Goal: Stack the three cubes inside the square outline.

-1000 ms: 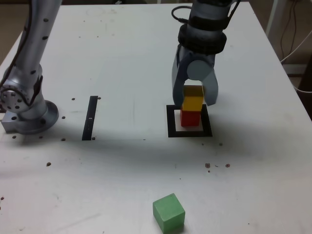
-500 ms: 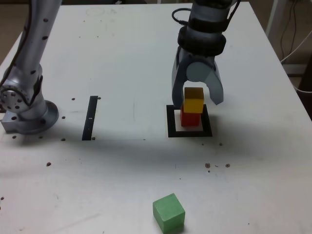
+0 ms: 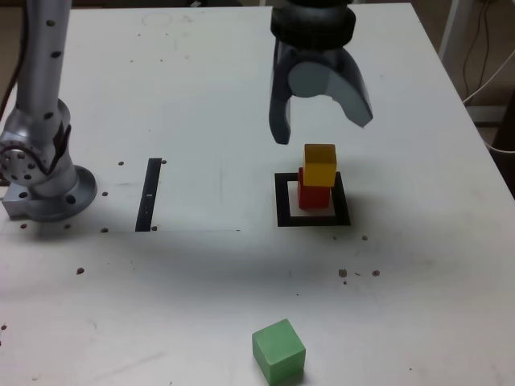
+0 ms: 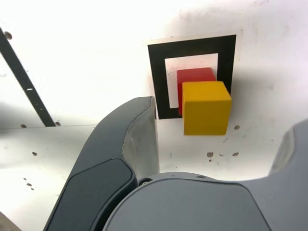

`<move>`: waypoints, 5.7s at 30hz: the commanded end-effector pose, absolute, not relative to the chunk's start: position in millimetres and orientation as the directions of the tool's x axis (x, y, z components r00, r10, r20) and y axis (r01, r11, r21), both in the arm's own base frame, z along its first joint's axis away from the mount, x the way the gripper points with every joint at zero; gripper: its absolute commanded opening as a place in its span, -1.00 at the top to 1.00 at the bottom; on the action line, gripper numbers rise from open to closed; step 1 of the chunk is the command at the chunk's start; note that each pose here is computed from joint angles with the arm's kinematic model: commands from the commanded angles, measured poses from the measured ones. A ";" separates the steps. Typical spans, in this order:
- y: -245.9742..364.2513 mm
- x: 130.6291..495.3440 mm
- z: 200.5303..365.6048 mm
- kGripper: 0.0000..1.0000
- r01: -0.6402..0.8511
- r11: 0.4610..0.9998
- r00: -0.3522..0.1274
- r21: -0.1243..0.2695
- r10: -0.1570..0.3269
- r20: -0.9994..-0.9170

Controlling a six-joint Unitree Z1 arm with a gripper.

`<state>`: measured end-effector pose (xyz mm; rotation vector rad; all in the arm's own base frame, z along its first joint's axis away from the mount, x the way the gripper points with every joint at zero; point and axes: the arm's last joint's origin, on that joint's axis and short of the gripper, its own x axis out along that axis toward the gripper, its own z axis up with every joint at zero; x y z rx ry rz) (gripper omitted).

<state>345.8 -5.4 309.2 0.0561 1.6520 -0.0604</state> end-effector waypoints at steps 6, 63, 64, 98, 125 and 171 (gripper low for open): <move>-13.6 339.5 316.1 -0.98 0.090 0.996 -0.068 -0.003 0.003 -0.998; -248.9 291.5 280.9 -0.99 0.678 0.735 -0.020 0.037 0.068 -0.997; -249.4 290.9 280.2 -0.99 0.702 0.711 -0.012 0.043 0.073 -0.997; -271.9 291.9 219.7 -0.92 0.808 0.587 -0.045 0.049 0.144 -0.989; -277.9 292.2 207.6 0.23 0.780 0.624 -0.060 0.060 0.169 -0.984; -110.3 324.4 334.0 0.23 0.304 0.949 -0.063 0.087 0.111 -0.992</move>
